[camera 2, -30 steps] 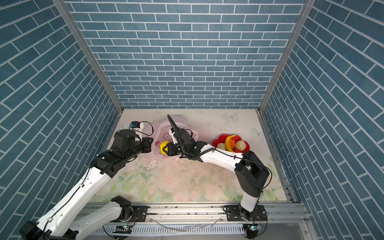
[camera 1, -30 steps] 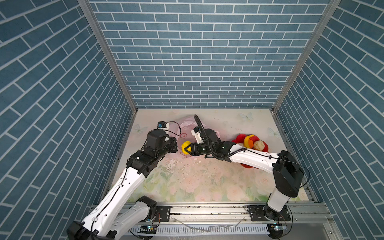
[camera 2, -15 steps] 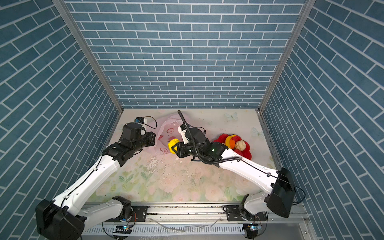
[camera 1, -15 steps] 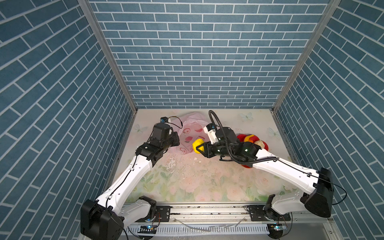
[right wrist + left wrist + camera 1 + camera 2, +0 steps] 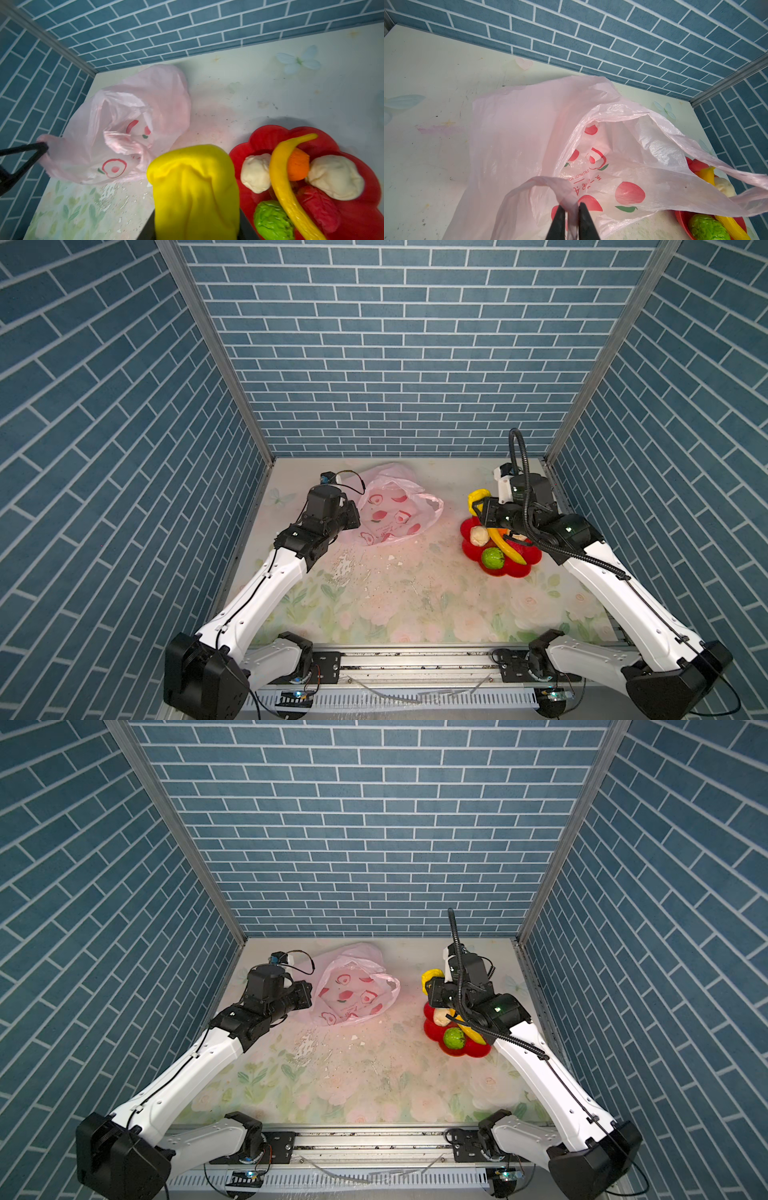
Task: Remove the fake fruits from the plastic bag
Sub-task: 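Lift the yellow lumpy fruit out of the bag with the right gripper, then place the yellow lumpy fruit on the red plate and open the right gripper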
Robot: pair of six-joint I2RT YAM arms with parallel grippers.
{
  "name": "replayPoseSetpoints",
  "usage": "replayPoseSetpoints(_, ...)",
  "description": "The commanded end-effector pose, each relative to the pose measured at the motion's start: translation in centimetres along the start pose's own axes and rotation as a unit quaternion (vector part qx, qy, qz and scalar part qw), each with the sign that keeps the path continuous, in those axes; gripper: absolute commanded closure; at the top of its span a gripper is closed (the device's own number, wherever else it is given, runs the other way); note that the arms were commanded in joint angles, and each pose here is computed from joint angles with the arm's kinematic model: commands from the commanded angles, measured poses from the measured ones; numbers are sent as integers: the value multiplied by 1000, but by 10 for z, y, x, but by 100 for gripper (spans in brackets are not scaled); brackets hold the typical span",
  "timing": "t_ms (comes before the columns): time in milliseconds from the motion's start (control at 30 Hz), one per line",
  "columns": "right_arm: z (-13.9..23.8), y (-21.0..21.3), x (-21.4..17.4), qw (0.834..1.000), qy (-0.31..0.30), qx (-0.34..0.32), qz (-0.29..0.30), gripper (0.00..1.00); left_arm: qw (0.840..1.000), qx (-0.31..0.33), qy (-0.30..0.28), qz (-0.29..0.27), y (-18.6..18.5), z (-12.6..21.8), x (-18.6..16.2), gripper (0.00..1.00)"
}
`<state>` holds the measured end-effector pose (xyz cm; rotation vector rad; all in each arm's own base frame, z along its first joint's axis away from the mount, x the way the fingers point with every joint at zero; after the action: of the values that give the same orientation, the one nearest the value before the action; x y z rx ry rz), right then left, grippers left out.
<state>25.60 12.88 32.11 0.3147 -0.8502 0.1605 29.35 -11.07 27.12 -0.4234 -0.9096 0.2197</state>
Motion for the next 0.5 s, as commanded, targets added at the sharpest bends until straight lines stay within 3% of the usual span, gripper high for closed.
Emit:
replayPoseSetpoints(0, -11, -37, -27, 996, 58, -61, -6, 84, 1000, -9, -23, -5, -9, 3, 17, 84)
replayPoseSetpoints(267, -28, -101, -64, 982, 103, -126, -93, 84, 999, -29, -12, -15, -21, -5, 26, 78)
replayPoseSetpoints(467, -41, -128, -90, 969, 135, -161, -128, 82, 999, -35, -4, -18, -24, -7, 27, 61)
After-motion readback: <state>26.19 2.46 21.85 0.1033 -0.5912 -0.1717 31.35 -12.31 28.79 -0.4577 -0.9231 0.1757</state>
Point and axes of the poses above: each gripper's point midway between its finger pads, its own z axis back along the fingers, its own y axis along the line the jaws close on, x = y × z, the point moved 7 cm from there along z, back along the fingers, and after that the axes turned 7 degrees about z, right-handed, at the moved point
